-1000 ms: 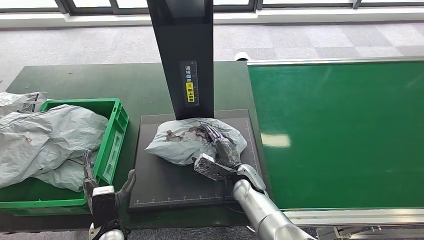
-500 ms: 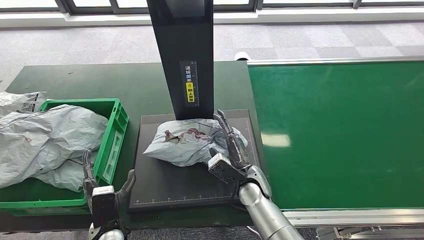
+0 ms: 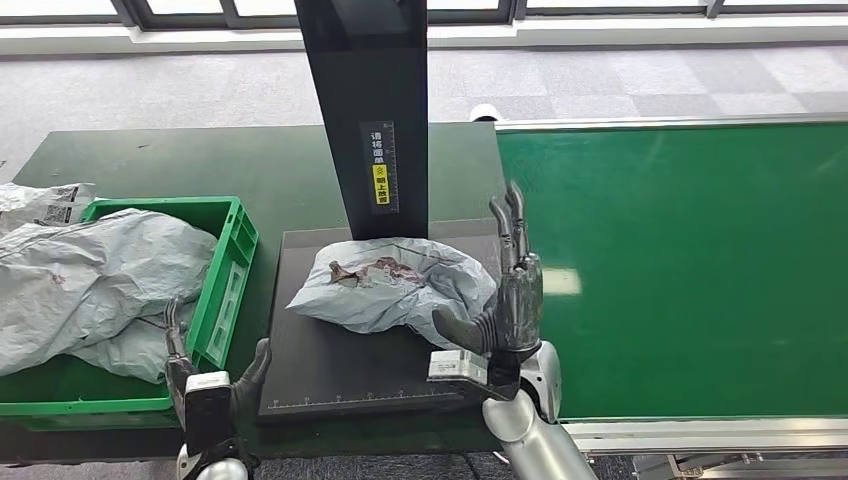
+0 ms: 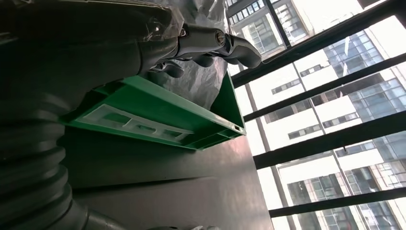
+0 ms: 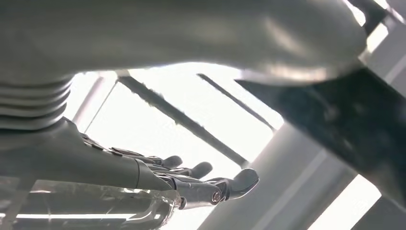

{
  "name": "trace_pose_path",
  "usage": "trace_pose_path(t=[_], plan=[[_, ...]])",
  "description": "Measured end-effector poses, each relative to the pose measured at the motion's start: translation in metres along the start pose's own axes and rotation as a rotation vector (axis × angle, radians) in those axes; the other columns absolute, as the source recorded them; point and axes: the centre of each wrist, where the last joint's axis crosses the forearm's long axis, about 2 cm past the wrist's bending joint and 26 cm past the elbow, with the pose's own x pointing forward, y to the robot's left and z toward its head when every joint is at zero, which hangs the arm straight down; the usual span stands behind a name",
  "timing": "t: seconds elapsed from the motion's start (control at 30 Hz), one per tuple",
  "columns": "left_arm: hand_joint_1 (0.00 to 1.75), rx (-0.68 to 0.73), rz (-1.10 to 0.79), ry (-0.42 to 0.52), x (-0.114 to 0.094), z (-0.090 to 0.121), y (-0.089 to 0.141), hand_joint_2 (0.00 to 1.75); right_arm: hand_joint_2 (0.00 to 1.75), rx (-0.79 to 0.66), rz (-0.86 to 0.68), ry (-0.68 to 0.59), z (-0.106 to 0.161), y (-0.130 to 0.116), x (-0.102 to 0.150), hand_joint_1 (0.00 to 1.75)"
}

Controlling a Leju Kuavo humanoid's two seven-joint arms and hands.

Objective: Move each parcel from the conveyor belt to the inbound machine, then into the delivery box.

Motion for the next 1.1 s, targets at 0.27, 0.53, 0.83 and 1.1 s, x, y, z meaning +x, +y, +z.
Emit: trace_pose_path(t=[0.27,0.53,0.83,1.1], plan=[[0.0,-0.205,-0.065,-0.277,0.028,-0.02,-0.038,1.75,1.75,-0.111,0.026,-0.101,-0.014,-0.013,0.033,0.0],[0.0,-0.42,-0.057,-0.46,0.069,-0.037,-0.096,1.75,1.75,-0.143,-0.028,-0.108,-0.023,-0.01,0.042,0.0],[0.0,-0.485,-0.035,-0.526,0.088,-0.04,-0.117,1.75,1.75,-0.145,-0.034,-0.114,-0.025,-0.009,0.043,0.0],[0.0,-0.561,-0.046,-0.51,0.097,-0.037,-0.13,1.75,1.75,-0.154,-0.043,-0.111,-0.027,-0.009,0.043,0.0]])
